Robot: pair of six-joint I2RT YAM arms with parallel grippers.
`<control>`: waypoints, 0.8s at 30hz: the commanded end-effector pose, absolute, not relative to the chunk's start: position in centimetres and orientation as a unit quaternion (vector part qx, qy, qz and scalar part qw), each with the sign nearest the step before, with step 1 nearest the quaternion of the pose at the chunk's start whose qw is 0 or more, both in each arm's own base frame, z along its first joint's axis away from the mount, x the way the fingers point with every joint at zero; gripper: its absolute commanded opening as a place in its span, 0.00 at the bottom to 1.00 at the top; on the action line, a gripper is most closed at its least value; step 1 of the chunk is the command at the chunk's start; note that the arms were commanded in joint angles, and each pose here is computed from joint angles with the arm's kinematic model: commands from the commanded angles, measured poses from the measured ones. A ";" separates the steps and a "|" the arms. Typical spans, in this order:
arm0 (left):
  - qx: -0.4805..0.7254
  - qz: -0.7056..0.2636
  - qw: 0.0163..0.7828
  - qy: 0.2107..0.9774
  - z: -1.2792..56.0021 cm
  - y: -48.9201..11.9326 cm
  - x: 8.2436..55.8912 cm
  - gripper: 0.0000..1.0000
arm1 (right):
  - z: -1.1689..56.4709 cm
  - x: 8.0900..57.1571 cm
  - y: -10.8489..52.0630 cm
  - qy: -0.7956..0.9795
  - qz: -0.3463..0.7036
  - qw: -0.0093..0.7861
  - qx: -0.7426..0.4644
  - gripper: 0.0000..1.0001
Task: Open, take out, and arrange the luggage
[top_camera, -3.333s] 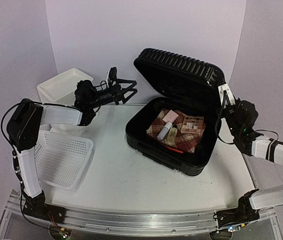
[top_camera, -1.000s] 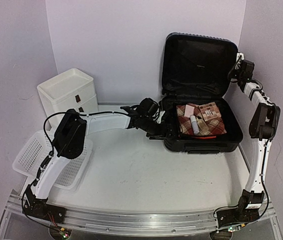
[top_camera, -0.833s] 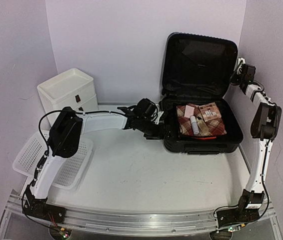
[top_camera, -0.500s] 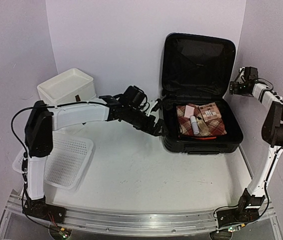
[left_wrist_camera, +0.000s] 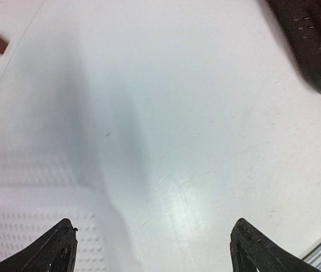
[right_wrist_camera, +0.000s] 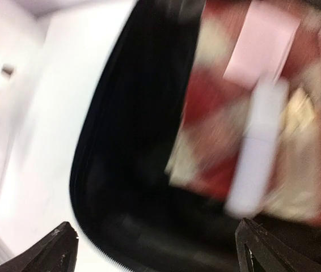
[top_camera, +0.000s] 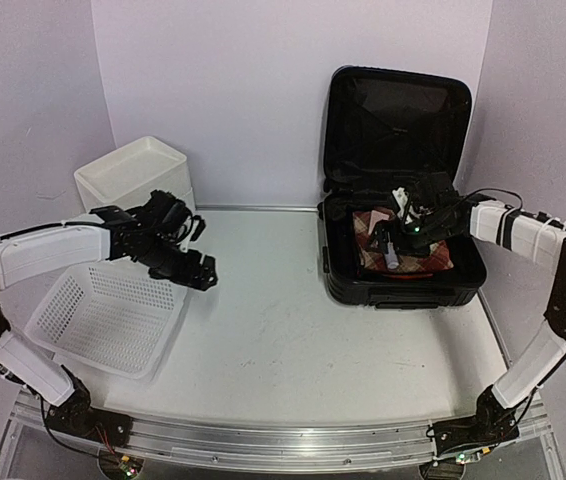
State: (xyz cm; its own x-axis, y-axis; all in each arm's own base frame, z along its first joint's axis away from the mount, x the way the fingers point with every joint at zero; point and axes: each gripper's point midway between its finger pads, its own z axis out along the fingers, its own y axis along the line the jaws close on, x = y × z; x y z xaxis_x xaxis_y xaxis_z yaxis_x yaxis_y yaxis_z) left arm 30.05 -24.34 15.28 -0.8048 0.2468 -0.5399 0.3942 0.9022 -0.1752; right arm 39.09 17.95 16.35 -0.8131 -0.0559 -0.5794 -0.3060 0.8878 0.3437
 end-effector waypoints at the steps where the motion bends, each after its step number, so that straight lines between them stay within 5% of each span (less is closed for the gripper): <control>1: 0.086 -0.085 0.282 0.952 15.2 -18.8 28.6 0.93 | 19.3 36.1 19.6 0.919 0.273 0.269 -0.088 0.98; 9: 0.094 -0.073 0.330 0.936 19.6 -16.8 30.2 0.96 | 19.2 33.9 17.7 0.926 0.244 0.281 -0.067 0.98; 17: -0.051 -0.043 0.444 0.894 31.0 -9.7 40.7 0.99 | 19.8 32.7 17.5 0.923 0.256 0.283 -0.056 0.98; 24: 0.028 -0.040 0.443 0.895 33.4 -11.3 49.8 0.89 | 20.8 31.2 16.1 0.924 0.233 0.298 -0.058 0.98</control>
State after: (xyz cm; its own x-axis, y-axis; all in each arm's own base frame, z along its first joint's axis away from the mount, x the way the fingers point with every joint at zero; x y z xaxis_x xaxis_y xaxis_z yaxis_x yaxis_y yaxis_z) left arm 46.75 -9.84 34.56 -0.5550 -0.1251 -0.8224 -0.0380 0.9914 -0.1251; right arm 32.13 16.93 18.75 -0.8520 0.0265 -0.5229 -0.2319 0.8763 0.4222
